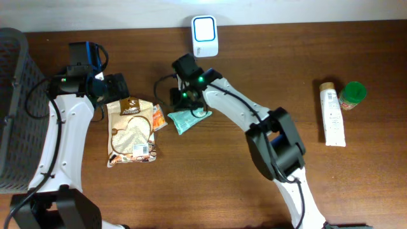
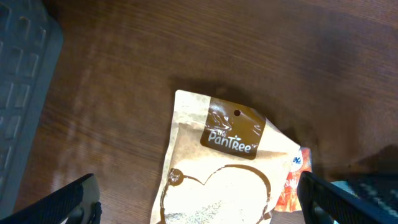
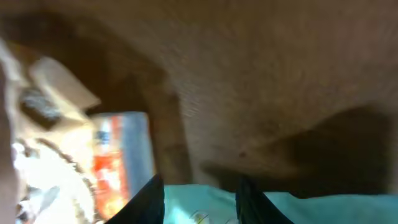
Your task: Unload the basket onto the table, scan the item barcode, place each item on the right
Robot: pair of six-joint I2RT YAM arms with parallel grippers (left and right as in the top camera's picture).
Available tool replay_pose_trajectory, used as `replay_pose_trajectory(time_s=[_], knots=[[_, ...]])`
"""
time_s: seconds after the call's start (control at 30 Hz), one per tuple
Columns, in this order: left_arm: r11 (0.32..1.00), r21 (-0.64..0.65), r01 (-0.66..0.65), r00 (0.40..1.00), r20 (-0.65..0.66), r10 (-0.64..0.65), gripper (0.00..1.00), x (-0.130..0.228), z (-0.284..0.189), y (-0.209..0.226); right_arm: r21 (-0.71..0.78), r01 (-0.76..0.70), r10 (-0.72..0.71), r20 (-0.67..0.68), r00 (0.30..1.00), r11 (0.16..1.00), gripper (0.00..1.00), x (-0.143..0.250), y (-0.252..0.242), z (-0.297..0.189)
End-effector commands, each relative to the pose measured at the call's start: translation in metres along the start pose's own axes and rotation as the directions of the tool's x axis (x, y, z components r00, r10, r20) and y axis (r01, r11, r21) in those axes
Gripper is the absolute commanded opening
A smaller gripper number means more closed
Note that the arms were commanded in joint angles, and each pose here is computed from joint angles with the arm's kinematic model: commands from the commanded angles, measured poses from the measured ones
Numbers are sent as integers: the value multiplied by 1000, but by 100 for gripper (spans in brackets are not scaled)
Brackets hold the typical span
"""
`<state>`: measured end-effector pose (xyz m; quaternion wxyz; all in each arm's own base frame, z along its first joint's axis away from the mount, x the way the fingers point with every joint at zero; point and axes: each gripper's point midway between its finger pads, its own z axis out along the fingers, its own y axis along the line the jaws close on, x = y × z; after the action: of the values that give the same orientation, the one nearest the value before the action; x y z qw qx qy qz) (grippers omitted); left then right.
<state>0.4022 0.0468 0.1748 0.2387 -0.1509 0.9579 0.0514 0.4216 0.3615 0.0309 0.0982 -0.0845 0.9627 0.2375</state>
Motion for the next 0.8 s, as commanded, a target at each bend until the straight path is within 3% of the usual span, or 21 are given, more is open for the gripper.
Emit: replay_pose_trajectory(time_s=[0.0, 0.27, 0.4, 0.5, 0.77], knots=[[1000, -4, -15, 1000, 21, 15, 99, -6, -5, 1, -2, -19, 19, -57, 998, 1000, 32, 18, 6, 12], [1000, -4, -15, 1000, 21, 15, 99, -6, -5, 1, 32, 30, -23, -182, 983, 999, 33, 41, -3, -22], [1000, -4, -15, 1000, 21, 15, 99, -6, -5, 1, 214, 40, 12, -237, 972, 976, 33, 53, -44, -50], [1000, -4, -15, 1000, 21, 15, 99, -6, -5, 1, 236, 66, 3, -278, 961, 970, 30, 57, -61, -62], [1000, -4, -15, 1000, 21, 15, 99, -6, -5, 1, 262, 32, 2, -126, 992, 965, 30, 21, -83, -150]])
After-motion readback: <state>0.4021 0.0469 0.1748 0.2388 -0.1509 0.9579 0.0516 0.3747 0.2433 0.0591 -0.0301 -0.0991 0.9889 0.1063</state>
